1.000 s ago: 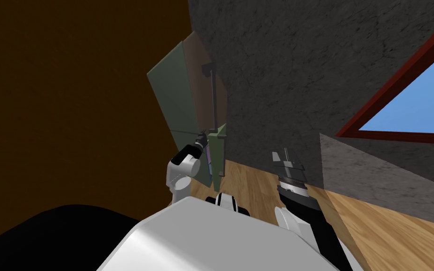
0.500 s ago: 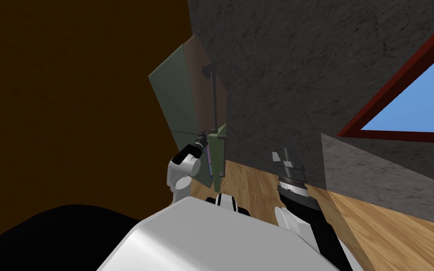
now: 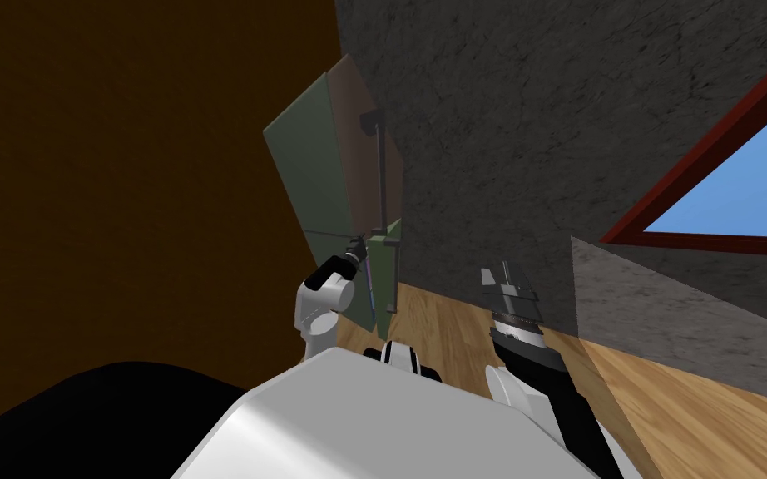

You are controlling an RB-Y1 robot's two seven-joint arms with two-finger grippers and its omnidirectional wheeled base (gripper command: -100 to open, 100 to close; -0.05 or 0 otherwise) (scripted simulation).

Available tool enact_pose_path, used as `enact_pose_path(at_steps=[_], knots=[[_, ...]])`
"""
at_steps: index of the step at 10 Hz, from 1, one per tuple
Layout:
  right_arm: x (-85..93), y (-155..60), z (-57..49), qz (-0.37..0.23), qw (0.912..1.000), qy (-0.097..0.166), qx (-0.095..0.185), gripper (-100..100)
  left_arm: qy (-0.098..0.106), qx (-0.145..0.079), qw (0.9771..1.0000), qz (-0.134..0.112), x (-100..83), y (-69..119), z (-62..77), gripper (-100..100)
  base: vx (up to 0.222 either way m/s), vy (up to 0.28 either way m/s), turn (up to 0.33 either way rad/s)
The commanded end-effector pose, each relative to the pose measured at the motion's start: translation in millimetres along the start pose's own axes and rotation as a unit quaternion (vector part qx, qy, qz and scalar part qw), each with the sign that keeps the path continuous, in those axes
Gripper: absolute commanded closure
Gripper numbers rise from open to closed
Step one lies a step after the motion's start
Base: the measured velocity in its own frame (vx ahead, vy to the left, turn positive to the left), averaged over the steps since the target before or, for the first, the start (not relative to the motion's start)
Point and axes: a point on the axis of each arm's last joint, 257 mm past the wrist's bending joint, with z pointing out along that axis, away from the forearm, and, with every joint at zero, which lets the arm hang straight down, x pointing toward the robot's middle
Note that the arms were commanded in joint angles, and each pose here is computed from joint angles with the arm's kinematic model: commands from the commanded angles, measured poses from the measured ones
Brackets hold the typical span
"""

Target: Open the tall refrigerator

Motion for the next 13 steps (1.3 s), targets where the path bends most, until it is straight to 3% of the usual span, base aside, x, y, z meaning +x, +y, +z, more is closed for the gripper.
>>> enact_pose_path(at_steps=[1, 3, 4, 5, 7, 8, 10, 11, 13], knots=[[0.0, 0, 0.0, 0.0, 1.0, 0.0, 0.0, 0, 0.007, 0.018, 0.9998, 0.002, 5.2, -9.7, 2.0, 100, -0.051, -0.019, -0.016], [0.0, 0, 0.0, 0.0, 1.0, 0.0, 0.0, 0, -0.012, -0.001, 0.9999, 0.004, -8.3, 2.8, 1.3, 100, -0.019, -0.086, 0.051], [0.0, 0, 0.0, 0.0, 1.0, 0.0, 0.0, 0, -0.027, 0.002, 0.9996, 0.005, -17.7, -0.2, 1.2, 100, 0.06, -0.267, 0.163], [0.1, 0, 0.0, 0.0, 1.0, 0.0, 0.0, 0, -0.027, 0.002, 0.9996, 0.005, -17.7, -0.2, 1.2, 100, 0.057, -0.295, 0.084], [0.1, 0, 0.0, 0.0, 1.0, 0.0, 0.0, 0, -0.055, 0.008, 0.9984, 0.006, -36.5, -6.2, 0.2, 100, 0.036, -0.335, 0.086], [0.1, 0, 0.0, 0.0, 1.0, 0.0, 0.0, 0, -0.055, 0.008, 0.9984, 0.006, -36.5, -6.2, 0.2, 100, 0.008, -0.283, 0.059], [0.1, 0, 0.0, 0.0, 1.0, 0.0, 0.0, 0, -0.084, 0.014, 0.9963, 0.007, -55.2, -12.0, -1.7, 100, 0.012, -0.333, 0.076], [0.1, 0, 0.0, 0.0, 1.0, 0.0, 0.0, 0, -0.084, 0.014, 0.9963, 0.007, -55.2, -12.0, -1.7, 100, 0.057, -0.285, 0.076], [0.1, 0, 0.0, 0.0, 1.0, 0.0, 0.0, 0, -0.113, 0.019, 0.9934, 0.007, -73.8, -17.6, -4.7, 100, 0.053, -0.328, 0.09]])
